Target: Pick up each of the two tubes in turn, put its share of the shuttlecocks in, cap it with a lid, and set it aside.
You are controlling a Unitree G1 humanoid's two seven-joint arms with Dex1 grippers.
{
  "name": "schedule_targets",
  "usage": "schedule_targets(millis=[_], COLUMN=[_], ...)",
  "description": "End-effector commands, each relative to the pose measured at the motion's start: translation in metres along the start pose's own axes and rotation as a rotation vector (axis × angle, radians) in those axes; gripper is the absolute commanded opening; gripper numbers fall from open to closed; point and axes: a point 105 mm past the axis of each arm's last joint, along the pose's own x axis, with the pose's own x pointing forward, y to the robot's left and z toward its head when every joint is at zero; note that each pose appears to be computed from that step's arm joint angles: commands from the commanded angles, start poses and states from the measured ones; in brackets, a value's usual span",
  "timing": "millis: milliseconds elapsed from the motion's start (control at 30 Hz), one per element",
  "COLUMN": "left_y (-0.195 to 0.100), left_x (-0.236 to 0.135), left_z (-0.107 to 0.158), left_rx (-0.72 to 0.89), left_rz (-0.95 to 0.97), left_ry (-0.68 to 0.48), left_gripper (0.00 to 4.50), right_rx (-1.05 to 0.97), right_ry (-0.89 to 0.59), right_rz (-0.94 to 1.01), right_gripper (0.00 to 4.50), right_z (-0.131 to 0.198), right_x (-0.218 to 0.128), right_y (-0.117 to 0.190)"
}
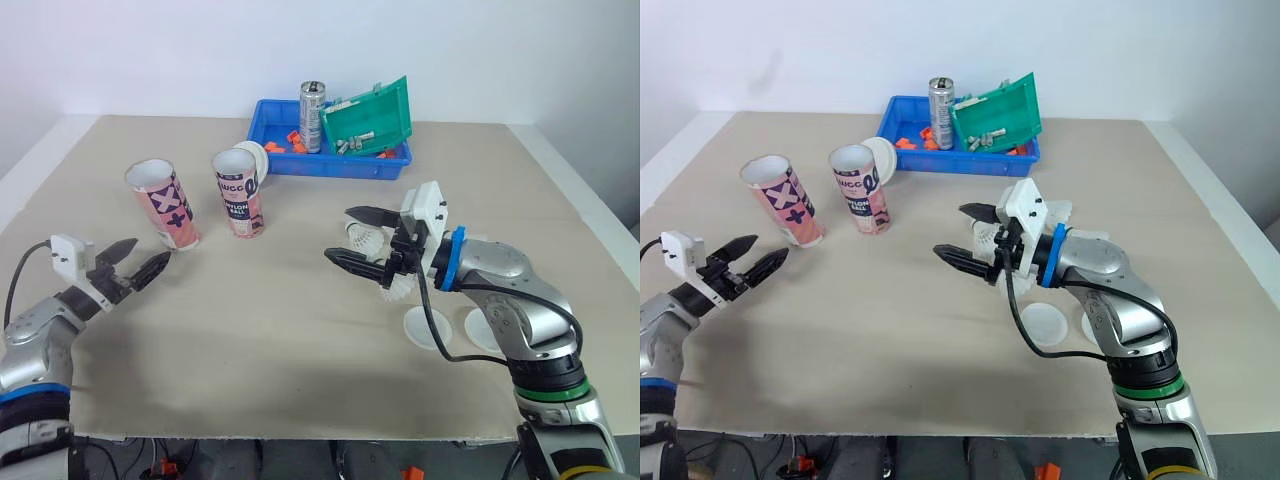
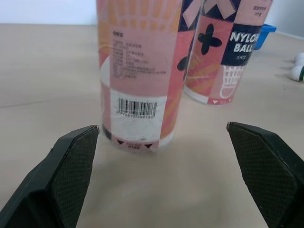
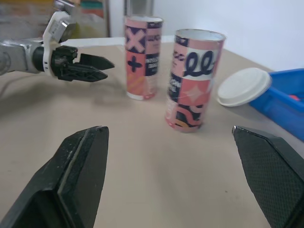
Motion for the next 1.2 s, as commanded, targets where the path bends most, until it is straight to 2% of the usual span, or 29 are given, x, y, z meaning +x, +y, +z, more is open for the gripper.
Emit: schedule_targets(millis=[33,267,667,1000,1033,1133,1200], left_y=[0.002,0.013,-0.001,-0.003,-0.003,-0.003,-0.003], left_x=[0.021,0.048,0.083,0.089,0.089,0.089,0.089], left_z=[0.004,0.007,0.007,0.002,0.002,0.002,0.003], left_rx=[0.045,0.076,0.102,0.113,0.113,0.115,0.117], left_rz=[0.0,0.052,0.017,0.032,0.035,0.035,0.034], left_ry=[-0.01,0.005,0.073,0.099,0.098,0.1,0.094], left_gripper=[4.5,4.5,4.5,4.5,4.0,3.1,3.1], right_rx=[-0.045,0.02,0.034,0.032,0.032,0.029,0.027], right_ry=[-0.041,-0.081,-0.089,-0.084,-0.084,-0.081,-0.08], right_rz=[0.002,0.078,0.051,0.002,-0.001,-0.005,-0.007], right_gripper=[4.45,4.45,4.45,4.45,4.5,4.5,4.5], right_z=[0.017,0.026,0.031,0.033,0.033,0.033,0.033], right_x=[0.007,0.011,0.003,-0.003,-0.003,-0.004,-0.005], right_y=[0.008,0.038,0.043,0.042,0.042,0.041,0.04])
